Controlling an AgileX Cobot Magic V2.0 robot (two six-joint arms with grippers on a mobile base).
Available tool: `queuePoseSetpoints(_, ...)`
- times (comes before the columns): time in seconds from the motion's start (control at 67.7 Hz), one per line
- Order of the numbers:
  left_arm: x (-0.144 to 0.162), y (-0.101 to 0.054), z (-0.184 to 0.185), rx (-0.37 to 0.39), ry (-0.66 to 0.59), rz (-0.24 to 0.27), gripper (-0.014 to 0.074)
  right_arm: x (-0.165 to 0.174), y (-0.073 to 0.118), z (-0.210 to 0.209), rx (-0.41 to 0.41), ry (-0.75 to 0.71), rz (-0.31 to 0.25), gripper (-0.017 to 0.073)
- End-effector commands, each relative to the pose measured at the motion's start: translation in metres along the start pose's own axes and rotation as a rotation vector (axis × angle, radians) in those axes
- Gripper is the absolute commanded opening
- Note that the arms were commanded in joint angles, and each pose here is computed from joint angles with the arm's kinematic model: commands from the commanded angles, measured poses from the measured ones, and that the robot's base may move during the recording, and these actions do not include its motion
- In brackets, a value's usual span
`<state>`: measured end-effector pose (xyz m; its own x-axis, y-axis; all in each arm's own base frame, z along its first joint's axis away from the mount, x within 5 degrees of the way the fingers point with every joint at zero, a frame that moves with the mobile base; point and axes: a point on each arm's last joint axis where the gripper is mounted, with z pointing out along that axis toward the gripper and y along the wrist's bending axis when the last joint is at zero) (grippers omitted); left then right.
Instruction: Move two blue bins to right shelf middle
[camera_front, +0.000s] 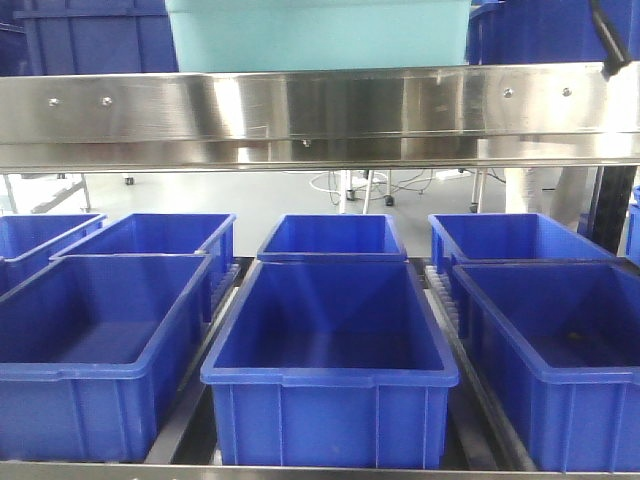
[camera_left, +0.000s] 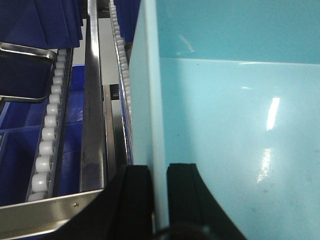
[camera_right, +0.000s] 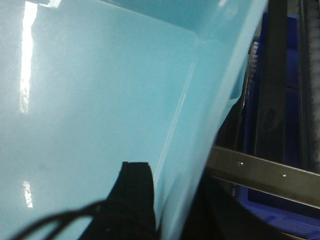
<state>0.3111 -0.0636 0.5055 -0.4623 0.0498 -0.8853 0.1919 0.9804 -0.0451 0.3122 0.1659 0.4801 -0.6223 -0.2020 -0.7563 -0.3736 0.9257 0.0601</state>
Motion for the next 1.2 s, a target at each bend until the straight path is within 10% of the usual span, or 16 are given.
queuePoseSetpoints(0.0, -0.0095, -0.0122, -0.0093, 0.096, -0.086, -0.051, -0.0111, -0.005, 0.0073, -0.005, -0.062, -0.055, -0.017, -0.0153)
queuePoseSetpoints(1.182, -0.0095, -0.011, -0.0092, 0.081, -0.087, -0.041, -0.0111, -0.005, 0.0073, -0.005, -0.062, -0.055, -0.017, -0.0153)
